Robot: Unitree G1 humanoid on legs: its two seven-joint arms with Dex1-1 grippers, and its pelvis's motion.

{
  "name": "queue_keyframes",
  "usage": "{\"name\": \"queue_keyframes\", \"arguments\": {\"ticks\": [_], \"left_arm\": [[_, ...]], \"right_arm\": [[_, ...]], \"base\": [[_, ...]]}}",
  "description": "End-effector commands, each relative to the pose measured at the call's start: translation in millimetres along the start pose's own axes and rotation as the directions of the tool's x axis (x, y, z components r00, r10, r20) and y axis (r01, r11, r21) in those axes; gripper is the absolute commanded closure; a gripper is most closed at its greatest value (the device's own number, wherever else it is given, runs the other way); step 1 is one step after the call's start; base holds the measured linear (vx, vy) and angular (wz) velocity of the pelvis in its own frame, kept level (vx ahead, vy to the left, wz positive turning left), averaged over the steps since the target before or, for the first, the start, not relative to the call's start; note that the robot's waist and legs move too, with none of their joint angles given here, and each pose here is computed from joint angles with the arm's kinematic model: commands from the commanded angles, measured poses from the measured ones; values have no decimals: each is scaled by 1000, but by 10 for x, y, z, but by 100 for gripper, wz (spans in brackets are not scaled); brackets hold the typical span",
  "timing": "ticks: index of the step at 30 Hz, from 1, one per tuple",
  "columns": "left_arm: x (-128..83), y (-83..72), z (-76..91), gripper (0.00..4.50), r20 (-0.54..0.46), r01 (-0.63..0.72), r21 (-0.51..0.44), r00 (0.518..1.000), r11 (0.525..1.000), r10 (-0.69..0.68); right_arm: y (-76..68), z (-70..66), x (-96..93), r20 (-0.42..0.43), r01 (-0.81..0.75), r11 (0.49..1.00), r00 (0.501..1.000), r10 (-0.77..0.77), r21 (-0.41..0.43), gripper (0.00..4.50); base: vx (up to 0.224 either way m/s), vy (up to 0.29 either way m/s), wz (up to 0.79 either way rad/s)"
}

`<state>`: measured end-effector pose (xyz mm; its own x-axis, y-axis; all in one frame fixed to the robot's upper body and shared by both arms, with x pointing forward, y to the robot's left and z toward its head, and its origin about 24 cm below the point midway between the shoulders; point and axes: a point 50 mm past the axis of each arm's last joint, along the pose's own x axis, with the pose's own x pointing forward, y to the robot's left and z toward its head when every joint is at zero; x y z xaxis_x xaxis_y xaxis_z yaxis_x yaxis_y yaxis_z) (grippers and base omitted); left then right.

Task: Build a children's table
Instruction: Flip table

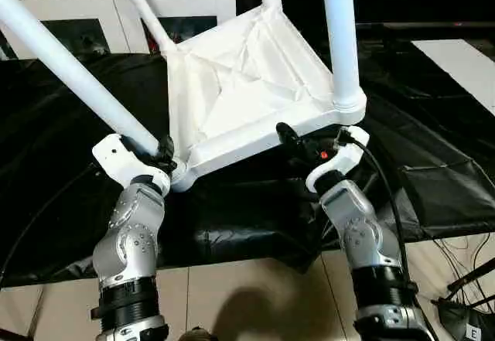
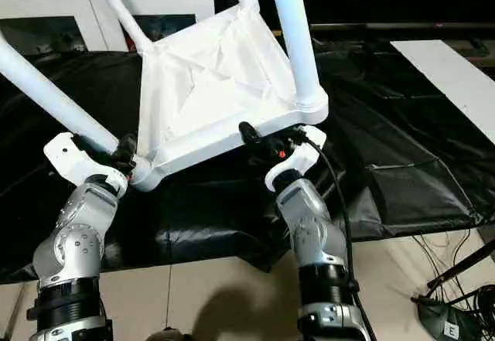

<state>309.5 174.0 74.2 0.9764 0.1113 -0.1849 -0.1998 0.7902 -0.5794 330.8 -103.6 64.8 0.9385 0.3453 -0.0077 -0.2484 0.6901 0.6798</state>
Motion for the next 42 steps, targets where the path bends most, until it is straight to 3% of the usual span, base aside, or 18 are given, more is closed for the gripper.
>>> {"name": "queue_keyframes", "arguments": {"ticks": [1, 7, 19, 22, 23, 26, 30, 42], "left_arm": [[11, -41, -202, 212, -88, 29, -101, 995, 994, -38], [14, -78, -228, 212, -100, 51, -100, 993, 994, -61], [25, -153, -272, 212, -128, 94, -89, 986, 992, -105], [24, -171, -273, 212, -132, 110, -87, 984, 990, -121], [21, -178, -277, 212, -135, 116, -86, 983, 989, -127], [7, -194, -292, 212, -142, 131, -86, 980, 988, -142], [-12, -215, -305, 212, -147, 148, -89, 976, 985, -160], [-7, -209, -304, 212, -152, 140, -83, 977, 987, -151]], "right_arm": [[-23, 11, 41, -4, 27, 998, 1000, -26, 48, 0], [28, 70, 226, 13, 5, 990, 1000, -6, 138, 0], [104, 171, 520, 32, 44, 985, 998, -50, 165, 0], [100, 212, 566, 50, 58, 975, 996, -71, 216, 0], [97, 218, 571, 52, 60, 973, 996, -73, 223, 29], [89, 219, 585, 44, 62, 972, 996, -74, 228, 36], [84, 225, 601, 49, 58, 963, 996, -74, 262, 78], [43, 292, 621, 63, 70, 972, 994, -86, 222, 176]], "base": [[0, 0, 0], [0, 0, 0], [0, 0, 0], [0, 0, 0], [0, 0, 0], [0, 0, 0], [0, 0, 0], [0, 0, 0]]}}
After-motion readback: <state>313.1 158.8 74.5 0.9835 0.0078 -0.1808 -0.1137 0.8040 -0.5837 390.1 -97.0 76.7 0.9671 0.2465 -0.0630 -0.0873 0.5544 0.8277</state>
